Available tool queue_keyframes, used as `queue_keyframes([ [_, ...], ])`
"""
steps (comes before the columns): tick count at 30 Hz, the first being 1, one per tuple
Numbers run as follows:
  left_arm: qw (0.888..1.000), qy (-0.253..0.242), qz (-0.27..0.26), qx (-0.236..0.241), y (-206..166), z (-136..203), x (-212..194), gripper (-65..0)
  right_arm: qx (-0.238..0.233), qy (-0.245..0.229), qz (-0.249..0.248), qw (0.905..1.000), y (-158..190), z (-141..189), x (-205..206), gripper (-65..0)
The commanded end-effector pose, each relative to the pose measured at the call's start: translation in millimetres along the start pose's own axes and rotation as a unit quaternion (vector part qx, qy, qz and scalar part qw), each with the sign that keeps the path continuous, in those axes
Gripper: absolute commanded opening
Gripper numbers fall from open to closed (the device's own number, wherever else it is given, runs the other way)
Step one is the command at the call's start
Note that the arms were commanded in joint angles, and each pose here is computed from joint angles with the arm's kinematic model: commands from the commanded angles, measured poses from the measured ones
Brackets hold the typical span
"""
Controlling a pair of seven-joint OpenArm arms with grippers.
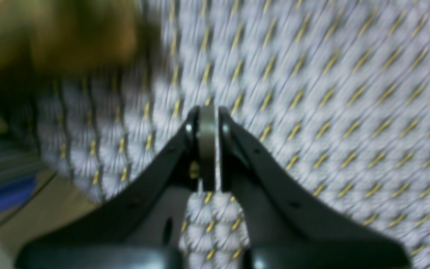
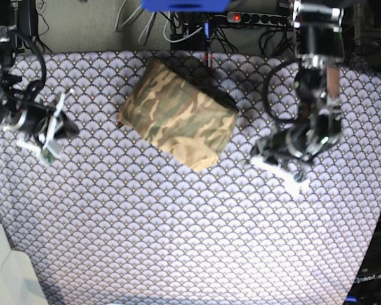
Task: Fold the T-shirt properly
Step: 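Push the bundle's corner with the left gripper to rotate it, then grasp the bundle's edge with the right gripper and straighten it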
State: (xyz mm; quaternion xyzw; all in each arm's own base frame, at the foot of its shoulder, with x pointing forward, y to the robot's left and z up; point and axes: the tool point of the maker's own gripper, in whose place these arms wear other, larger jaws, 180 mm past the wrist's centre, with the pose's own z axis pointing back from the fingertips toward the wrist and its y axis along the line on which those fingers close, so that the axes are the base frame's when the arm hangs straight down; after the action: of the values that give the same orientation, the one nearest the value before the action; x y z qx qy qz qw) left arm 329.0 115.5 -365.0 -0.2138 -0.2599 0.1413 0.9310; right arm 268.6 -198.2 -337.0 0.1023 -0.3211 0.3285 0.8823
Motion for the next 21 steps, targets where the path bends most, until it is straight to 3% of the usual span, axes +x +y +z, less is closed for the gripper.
queue_keyframes([
  [1, 1.000, -0.016, -0.001, -0.010, -5.0, 15.2, 5.5, -64.6, -0.006, -0.016, 0.016, 0.9997, -6.0, 4.3, 14.8, -65.0],
  [5, 1.000, 0.002, 0.020, 0.001, 10.9, 35.3, -26.9, -64.6, 0.009, -0.028, 0.039, 0.9988, -5.2, -8.3, 39.0, -65.0],
  [10, 0.996, 0.064, 0.064, 0.003, 17.2, 22.2, -84.3, -64.6, 0.047, -0.011, 0.034, 0.9983, -1.3, -40.8, 41.4, -65.0],
  [15, 0.989, 0.105, 0.107, -0.004, 13.4, 5.8, -116.6, -64.6, 0.091, -0.016, 0.020, 0.9956, 18.6, -67.3, 34.6, -65.0],
  [21, 0.989, 0.085, 0.119, -0.004, 11.2, -14.4, -113.9, -64.6, 0.135, -0.010, 0.004, 0.9908, 59.6, -81.7, 19.6, -65.0],
])
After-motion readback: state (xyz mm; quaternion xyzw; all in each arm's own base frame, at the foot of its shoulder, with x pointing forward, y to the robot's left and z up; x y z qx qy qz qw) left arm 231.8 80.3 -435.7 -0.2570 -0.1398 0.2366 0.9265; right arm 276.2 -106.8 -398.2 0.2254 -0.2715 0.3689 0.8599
